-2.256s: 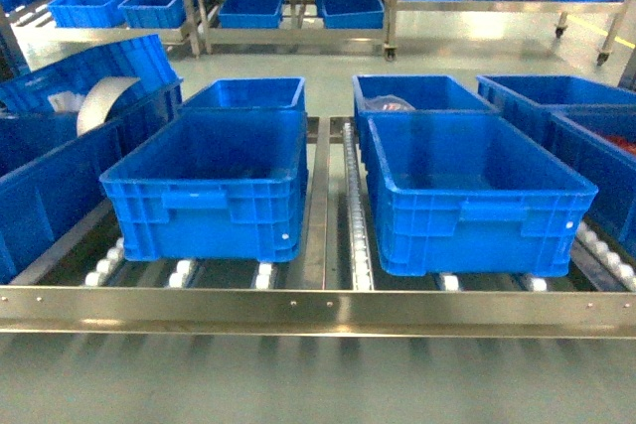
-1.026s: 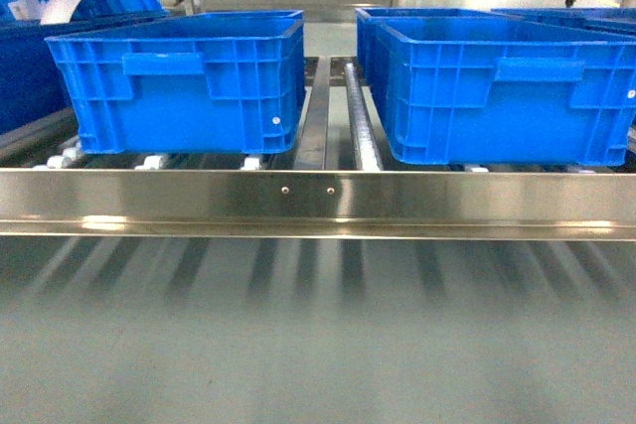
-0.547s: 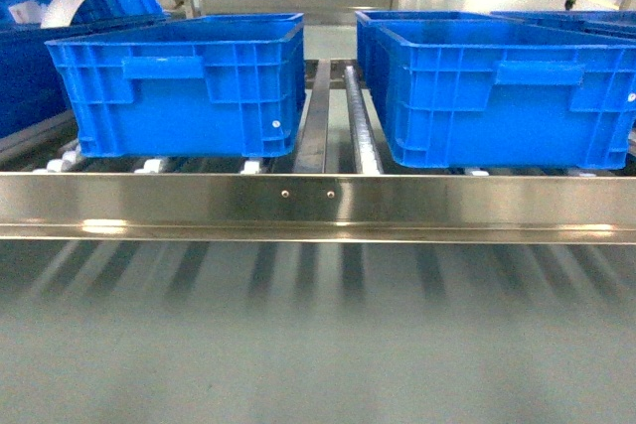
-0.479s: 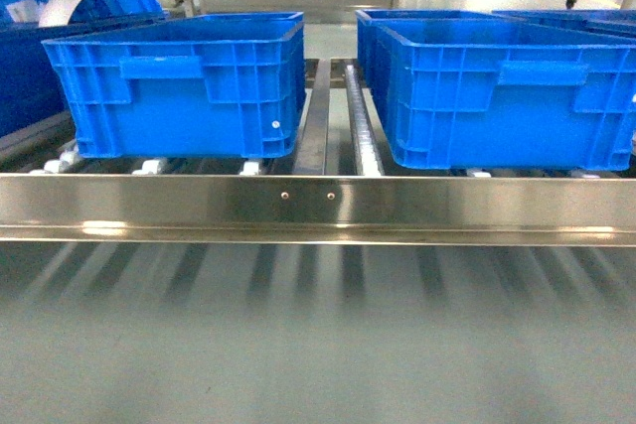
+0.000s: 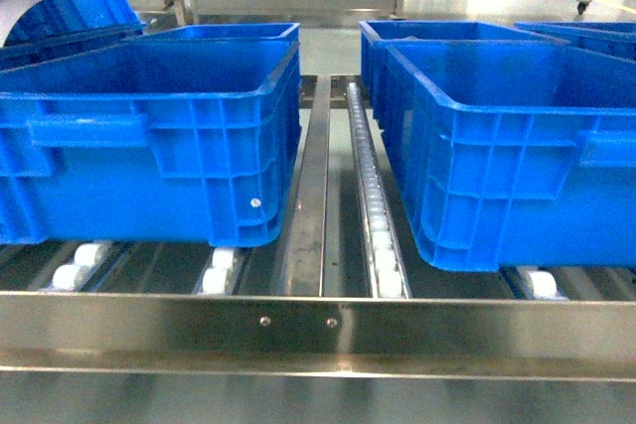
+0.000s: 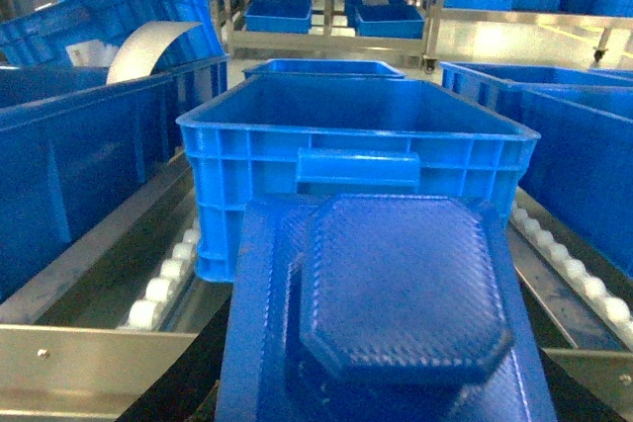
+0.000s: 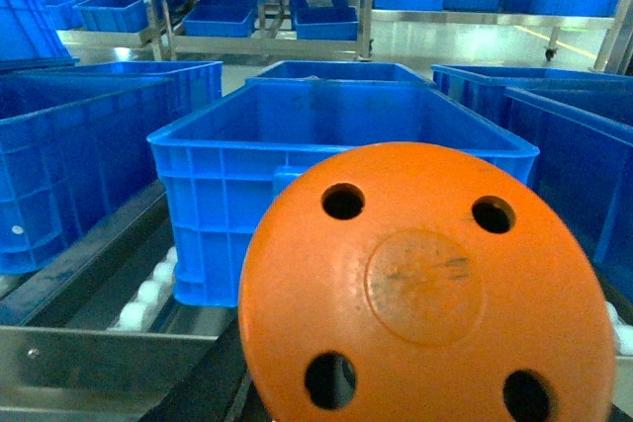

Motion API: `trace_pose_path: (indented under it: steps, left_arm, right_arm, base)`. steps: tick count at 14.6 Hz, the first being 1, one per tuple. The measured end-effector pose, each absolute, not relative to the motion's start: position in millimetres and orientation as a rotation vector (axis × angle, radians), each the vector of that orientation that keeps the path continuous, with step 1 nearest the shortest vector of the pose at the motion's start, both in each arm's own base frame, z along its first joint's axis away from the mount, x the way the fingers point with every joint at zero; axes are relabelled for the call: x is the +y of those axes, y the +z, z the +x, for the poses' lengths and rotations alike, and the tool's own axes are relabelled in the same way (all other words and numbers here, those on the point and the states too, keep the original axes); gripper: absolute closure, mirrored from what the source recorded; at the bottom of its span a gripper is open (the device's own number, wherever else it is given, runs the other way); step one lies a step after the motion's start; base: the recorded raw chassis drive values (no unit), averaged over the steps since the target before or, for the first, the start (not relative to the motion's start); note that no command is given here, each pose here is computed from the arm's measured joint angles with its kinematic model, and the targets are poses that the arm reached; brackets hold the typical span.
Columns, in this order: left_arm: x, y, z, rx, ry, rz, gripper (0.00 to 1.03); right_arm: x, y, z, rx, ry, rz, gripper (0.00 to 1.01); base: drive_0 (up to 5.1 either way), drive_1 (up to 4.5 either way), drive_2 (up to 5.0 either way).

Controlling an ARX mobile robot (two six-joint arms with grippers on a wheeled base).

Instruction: Sort blue parts and orange caps into right shelf containers

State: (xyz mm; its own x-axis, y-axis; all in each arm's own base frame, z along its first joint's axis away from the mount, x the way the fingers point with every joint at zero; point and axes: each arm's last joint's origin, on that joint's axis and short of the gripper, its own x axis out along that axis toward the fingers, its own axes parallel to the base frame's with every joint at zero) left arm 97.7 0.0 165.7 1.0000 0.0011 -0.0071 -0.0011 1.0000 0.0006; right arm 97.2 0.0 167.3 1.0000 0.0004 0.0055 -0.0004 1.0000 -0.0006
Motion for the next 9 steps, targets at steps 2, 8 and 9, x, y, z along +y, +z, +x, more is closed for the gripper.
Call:
trace_pose_path:
  steps: [2,8,9]
  left_arm:
    - [0.0,165.7,97.7,0.007,0.0,0.0,0.6]
    - [0.0,165.7,97.7,0.007,0.001,0.0,0.6]
    - [0.0,165.7,97.7,0.007,0.0,0.0,0.6]
  right_arm:
    - [0.0,166.9,97.2,-0.001,0.0,-0.001,0.56]
    - [0.0,167.3,97.2,-0.005,0.0,-0.001,0.56]
    - [0.0,167.2,97.2,-0.004,0.0,0.0,0.56]
  base:
    - [0.0,4.14,-4.2]
    - [0.0,4.15,-4.2]
    - [0.0,4.15,-4.2]
